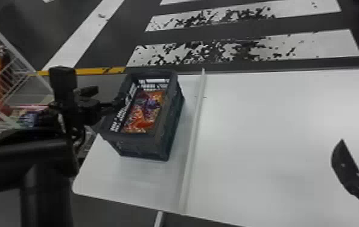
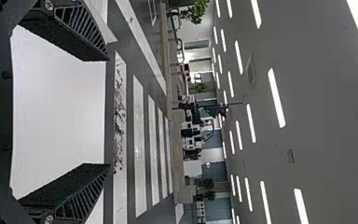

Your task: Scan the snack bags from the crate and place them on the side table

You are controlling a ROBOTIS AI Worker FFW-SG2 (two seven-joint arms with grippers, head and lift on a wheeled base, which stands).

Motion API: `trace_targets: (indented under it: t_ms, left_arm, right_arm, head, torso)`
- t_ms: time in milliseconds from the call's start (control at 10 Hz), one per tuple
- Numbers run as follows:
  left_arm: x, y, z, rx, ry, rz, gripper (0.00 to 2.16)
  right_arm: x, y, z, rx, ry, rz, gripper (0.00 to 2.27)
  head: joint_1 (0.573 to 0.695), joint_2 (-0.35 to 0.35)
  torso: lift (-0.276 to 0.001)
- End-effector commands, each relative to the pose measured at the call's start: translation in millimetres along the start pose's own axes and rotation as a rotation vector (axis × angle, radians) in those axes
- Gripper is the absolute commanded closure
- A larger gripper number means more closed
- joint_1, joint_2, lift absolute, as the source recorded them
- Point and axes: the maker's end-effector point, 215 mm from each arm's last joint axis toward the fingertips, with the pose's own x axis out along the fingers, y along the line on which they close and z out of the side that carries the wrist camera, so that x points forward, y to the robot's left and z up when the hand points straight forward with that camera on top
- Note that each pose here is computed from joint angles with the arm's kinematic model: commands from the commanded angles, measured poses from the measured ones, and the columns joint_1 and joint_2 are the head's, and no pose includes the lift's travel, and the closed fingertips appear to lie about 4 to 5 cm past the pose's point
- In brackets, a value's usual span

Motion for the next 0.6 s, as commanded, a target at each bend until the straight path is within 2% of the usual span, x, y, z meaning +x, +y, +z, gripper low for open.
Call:
trace_targets:
  t_ms: [0, 100, 200, 500]
  left_arm:
    - [16.7, -2.9, -17.5, 0.028, 0.065, -0.024, 0.14]
    - [28.0, -13.8, -22.4, 0.057, 0.096, -0.056, 0.14]
    - [39.4, -20.6, -26.9, 0.063, 0.119, -0.076, 0.14]
    - [64.3, -32.8, -38.2, 0.116, 0.194, -0.114, 0.14]
  right_arm:
    - [0.4, 6.0, 1.0, -0.001, -0.001, 0.012, 0.07]
    - [-0.9, 9.6, 2.4, -0.004, -0.001, 0.017, 0.07]
    - [-2.8, 11.2, 2.6, -0.004, 0.001, 0.019, 0.07]
    - [-6.9, 12.2, 3.9, -0.007, 0.002, 0.023, 0.07]
  head:
    - [0.695, 0.339]
    - [0.695, 0.347]
    - [0.695, 0.343]
    - [0.695, 0.328]
  torso:
    - [-0.094]
    - [-0.094]
    - [-0.094]
    - [-0.094]
